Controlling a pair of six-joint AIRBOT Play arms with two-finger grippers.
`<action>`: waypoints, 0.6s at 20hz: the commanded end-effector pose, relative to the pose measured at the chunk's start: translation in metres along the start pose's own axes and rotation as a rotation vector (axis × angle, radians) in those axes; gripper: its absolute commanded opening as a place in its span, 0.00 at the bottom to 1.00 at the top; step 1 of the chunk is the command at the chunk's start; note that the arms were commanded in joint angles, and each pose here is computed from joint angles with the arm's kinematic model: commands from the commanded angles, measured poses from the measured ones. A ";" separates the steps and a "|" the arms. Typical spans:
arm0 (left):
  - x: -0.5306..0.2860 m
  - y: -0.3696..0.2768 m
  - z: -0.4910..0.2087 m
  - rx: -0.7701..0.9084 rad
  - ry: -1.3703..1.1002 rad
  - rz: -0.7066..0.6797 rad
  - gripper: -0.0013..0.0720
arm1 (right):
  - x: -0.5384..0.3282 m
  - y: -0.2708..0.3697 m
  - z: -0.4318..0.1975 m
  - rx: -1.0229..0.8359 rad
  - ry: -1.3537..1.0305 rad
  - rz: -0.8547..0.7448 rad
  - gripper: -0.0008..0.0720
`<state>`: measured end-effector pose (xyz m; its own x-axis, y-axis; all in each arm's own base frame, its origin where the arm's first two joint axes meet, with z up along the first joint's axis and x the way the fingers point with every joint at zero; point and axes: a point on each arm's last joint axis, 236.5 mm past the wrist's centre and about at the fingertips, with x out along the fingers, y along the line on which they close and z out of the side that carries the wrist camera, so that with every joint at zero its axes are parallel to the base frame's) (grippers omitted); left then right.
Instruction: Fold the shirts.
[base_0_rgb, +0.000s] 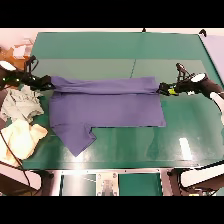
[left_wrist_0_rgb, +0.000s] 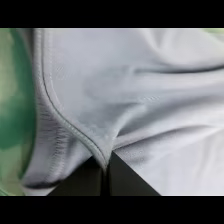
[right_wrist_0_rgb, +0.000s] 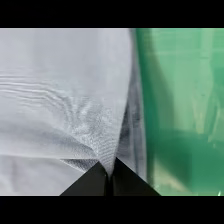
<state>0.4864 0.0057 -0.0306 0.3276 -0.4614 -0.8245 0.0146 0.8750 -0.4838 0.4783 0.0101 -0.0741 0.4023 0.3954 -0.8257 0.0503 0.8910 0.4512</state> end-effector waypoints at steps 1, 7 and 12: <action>-0.021 -0.019 0.000 0.041 0.046 -0.040 0.05 | -0.019 0.010 0.006 -0.031 0.025 0.022 0.03; -0.016 -0.002 0.000 0.010 0.041 0.017 0.05 | -0.017 0.002 -0.002 -0.021 0.047 0.005 0.03; -0.014 0.000 -0.003 0.003 0.054 0.022 0.05 | -0.009 -0.003 -0.013 -0.005 0.059 -0.004 0.03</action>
<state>0.4785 0.0091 -0.0182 0.2762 -0.4600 -0.8439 0.0173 0.8803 -0.4741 0.4651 0.0080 -0.0662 0.3492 0.4128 -0.8412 0.0378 0.8908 0.4528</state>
